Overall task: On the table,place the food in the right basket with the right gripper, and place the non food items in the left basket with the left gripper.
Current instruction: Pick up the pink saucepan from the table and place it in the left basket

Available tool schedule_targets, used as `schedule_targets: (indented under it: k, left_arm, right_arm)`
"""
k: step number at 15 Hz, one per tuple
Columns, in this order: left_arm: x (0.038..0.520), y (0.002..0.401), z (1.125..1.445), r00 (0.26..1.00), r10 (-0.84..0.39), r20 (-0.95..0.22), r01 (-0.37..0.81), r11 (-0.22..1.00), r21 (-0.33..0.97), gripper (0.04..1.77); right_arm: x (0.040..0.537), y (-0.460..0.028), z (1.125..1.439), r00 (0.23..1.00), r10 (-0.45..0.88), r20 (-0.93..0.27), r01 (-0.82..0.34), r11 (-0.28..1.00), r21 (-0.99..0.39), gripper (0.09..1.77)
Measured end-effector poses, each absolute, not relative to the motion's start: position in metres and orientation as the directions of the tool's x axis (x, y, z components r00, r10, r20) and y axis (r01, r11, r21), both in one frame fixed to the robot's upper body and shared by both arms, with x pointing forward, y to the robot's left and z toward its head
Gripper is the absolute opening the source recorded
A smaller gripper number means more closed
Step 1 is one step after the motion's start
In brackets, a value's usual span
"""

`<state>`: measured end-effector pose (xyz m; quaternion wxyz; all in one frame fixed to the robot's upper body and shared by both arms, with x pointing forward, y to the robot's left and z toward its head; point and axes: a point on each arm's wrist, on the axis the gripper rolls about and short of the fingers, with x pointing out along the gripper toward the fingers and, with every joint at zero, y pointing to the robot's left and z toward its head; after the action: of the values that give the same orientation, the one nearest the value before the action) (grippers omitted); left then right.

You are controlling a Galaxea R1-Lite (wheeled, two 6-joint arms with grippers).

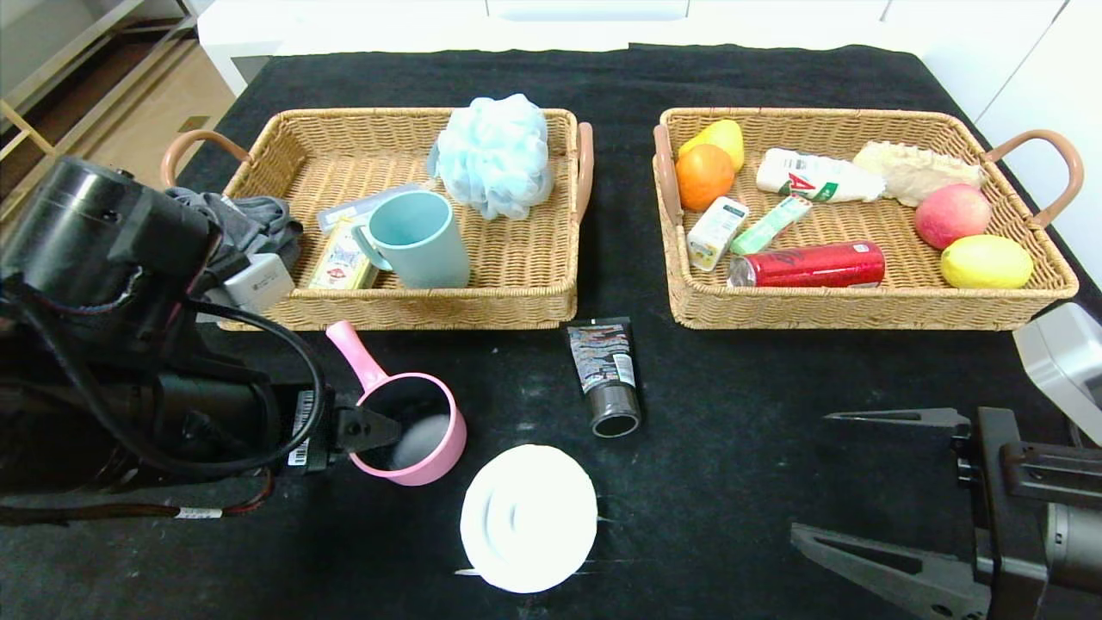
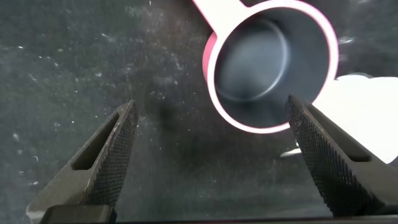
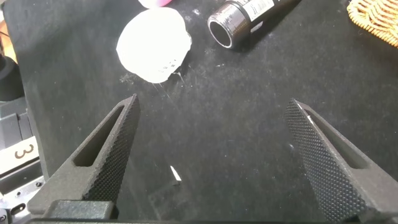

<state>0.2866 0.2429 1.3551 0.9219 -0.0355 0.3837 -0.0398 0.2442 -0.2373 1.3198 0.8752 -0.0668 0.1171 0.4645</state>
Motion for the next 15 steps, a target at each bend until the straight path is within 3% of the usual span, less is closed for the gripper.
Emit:
schedule_targets:
  k: [15]
  left_arm:
    - [0.311,0.236,1.332,0.673,-0.090,-0.734,0.035,0.995,-0.090,1.72]
  right_arm:
    - [0.243,-0.235,1.317,0.527,0.803,-0.278,-0.837,0.547,-0.007,1.71]
